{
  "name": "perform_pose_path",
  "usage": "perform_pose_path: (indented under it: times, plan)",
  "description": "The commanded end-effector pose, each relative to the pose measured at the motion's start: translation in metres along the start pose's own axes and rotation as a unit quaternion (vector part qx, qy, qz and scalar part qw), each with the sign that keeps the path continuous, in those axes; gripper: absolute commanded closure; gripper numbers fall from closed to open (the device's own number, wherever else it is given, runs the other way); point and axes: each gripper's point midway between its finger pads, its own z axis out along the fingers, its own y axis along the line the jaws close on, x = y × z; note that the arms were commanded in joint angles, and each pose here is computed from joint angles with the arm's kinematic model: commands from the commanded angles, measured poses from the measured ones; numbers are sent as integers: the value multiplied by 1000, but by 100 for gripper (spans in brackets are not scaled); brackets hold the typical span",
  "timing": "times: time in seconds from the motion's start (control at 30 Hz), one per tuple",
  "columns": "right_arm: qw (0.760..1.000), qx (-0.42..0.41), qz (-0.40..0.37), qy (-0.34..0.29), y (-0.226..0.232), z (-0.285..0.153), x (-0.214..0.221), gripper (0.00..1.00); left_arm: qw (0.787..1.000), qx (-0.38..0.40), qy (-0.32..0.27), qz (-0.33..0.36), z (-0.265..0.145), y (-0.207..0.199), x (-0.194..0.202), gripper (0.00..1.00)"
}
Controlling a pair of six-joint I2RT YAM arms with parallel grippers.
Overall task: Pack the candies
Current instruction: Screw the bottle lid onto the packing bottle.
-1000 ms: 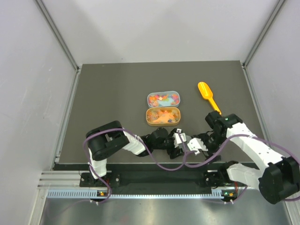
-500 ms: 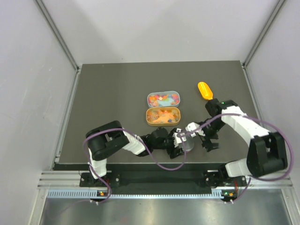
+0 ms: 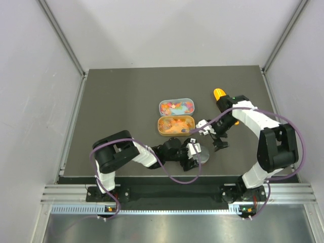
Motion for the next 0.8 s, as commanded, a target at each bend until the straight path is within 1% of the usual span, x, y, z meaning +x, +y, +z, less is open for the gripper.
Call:
perform_pose_path:
  times: [0.0,0.03,0.13,0.47,0.77]
  plan:
    - [996,-55,-16,-65,20,8,-30,0,982,-20,185,-30,-35,-2,111,65]
    - [994,-76,-28,-70,30,13,-35,0,982,-21,186,-30,-35,-1,112,65]
    - [992,-97,-38,-76,39,21,-41,0,982,-22,187,-33,-35,0,112,65]
    - [991,-98,-55,-66,37,33,-44,0,982,-24,186,-32,-35,0,112,65]
    - [992,-111,-45,-48,60,37,-38,0,981,-27,188,-31,-35,2,112,65]
